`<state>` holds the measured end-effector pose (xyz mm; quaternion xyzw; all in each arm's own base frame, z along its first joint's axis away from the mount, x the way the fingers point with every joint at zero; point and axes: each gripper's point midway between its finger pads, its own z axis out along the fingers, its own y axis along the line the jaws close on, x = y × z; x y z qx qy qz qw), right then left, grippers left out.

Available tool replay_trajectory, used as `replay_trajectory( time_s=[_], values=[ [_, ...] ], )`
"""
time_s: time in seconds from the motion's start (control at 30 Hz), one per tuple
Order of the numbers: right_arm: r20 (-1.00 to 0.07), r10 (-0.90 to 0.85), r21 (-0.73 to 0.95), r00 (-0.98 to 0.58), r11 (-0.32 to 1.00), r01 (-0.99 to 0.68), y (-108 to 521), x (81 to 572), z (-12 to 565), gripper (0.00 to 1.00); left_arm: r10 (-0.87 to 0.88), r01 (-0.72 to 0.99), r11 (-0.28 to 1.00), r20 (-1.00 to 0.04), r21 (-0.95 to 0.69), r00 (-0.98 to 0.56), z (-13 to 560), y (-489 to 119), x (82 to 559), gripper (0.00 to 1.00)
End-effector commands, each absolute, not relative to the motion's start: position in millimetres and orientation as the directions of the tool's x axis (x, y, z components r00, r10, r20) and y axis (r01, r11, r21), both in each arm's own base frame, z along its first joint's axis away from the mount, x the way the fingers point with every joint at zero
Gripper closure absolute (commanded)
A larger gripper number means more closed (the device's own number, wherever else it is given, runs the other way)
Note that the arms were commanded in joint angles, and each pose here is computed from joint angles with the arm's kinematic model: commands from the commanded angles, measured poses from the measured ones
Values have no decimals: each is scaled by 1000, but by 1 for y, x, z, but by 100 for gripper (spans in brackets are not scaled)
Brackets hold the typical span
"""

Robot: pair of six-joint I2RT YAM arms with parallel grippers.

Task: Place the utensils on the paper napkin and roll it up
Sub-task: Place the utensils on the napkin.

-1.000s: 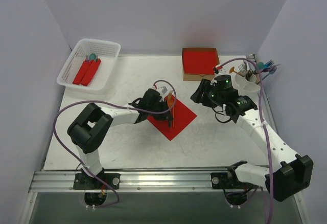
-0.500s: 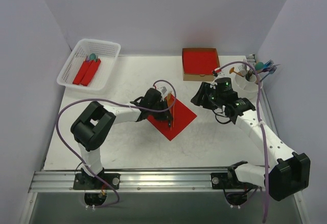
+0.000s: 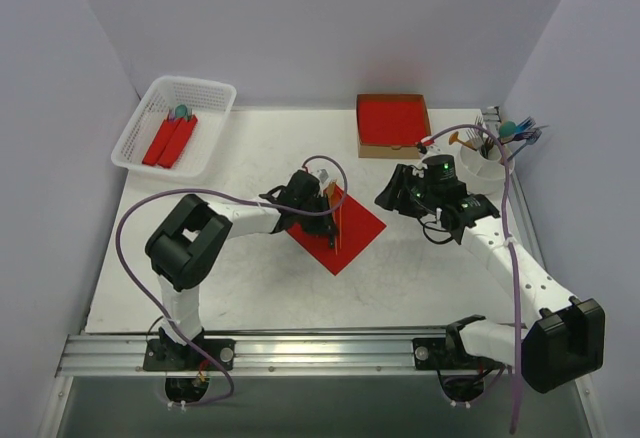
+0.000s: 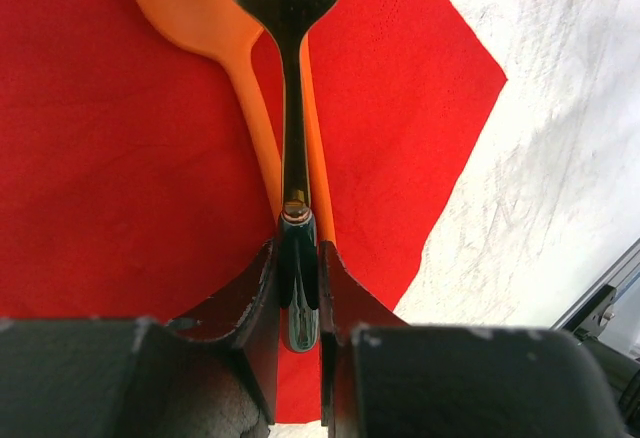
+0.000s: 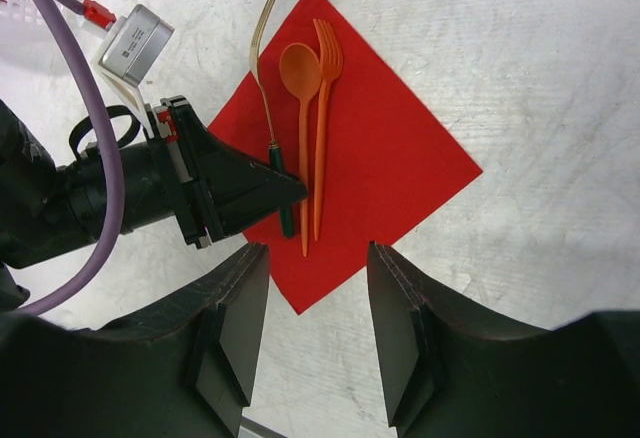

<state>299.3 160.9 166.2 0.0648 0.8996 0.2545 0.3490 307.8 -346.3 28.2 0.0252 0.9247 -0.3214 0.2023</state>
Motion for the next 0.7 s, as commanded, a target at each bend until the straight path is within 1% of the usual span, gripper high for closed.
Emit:
replay_trajectory(
  time_s=[0.0, 0.13, 0.4, 0.67],
  values=[
    [-619, 289, 510, -730, 855, -93, 160, 299, 174, 56, -72, 184, 808, -403, -560, -912, 33, -344, 315, 80],
    [-617, 292, 513, -731, 853, -92, 160, 299, 173, 56, -73, 186, 806, -407, -562, -910, 35, -345, 316, 74],
    [-612, 292, 515, -735, 852, -91, 160, 300, 170, 57, -78, 179, 809, -405, -560, -911, 38, -343, 314, 68],
    [-611, 294, 519, -735, 850, -92, 160, 299, 170, 57, -77, 177, 809, -399, -561, -914, 36, -344, 315, 67]
  ],
)
